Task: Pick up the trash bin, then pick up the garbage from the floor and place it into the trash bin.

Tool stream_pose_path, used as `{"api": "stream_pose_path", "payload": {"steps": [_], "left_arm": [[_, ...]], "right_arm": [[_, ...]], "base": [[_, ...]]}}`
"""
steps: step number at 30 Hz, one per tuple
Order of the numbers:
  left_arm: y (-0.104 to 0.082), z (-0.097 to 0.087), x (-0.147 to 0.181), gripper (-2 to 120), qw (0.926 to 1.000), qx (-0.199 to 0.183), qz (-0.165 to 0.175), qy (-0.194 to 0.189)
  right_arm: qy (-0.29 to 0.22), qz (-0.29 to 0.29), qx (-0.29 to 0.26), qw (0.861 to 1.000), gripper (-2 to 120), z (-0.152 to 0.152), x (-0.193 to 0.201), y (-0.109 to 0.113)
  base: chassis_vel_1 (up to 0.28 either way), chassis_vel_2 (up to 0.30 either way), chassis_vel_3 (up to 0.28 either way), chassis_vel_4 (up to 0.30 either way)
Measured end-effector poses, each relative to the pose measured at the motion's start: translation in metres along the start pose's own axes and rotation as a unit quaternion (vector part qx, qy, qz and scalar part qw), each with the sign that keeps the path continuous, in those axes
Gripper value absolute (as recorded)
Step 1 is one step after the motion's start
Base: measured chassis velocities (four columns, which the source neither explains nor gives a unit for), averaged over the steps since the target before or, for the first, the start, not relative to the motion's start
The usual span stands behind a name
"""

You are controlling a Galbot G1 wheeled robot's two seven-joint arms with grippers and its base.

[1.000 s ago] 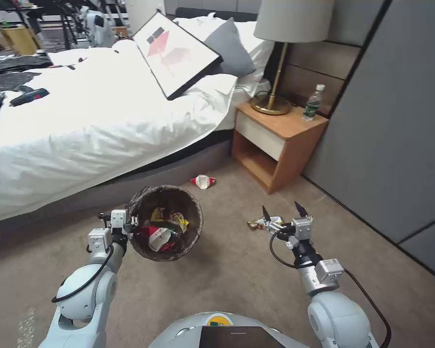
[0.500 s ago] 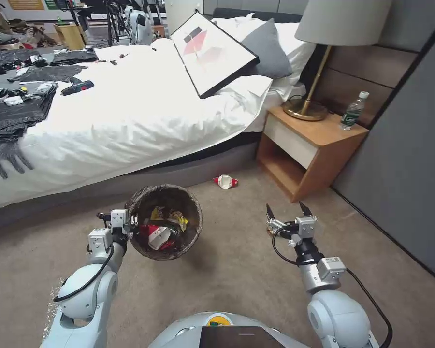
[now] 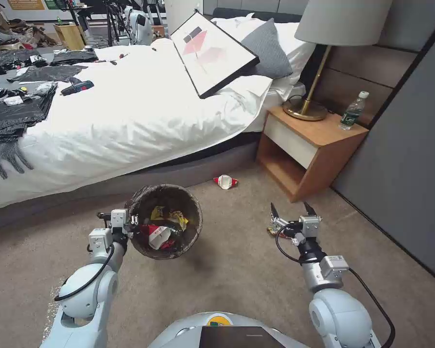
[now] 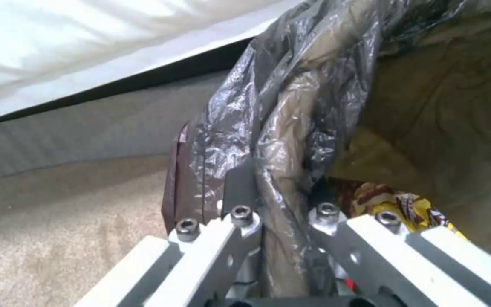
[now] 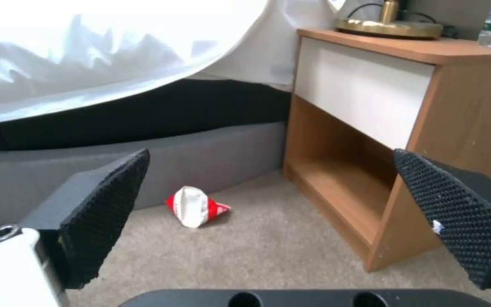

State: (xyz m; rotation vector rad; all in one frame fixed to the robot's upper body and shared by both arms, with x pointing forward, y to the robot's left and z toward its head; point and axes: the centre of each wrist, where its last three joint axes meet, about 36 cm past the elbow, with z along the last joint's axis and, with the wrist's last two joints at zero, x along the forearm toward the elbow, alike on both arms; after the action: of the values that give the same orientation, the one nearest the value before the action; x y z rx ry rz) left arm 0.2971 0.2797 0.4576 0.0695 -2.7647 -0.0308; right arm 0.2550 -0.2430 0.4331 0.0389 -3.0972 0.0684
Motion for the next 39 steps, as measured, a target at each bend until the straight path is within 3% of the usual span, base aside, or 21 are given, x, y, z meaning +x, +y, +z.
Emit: {"api": "stream_pose_path", "payload": {"steps": [39], "left_arm": [[0.0016, -0.0025, 0.0038, 3, 1.0000, -0.002, 0.002, -0.009]], "right_arm": [[0.000, -0.003, -0.005, 1.000, 100, -0.0003, 0.0056, 0.0064]], "base": [[-0.049, 0.054, 0.051, -0.047]]}}
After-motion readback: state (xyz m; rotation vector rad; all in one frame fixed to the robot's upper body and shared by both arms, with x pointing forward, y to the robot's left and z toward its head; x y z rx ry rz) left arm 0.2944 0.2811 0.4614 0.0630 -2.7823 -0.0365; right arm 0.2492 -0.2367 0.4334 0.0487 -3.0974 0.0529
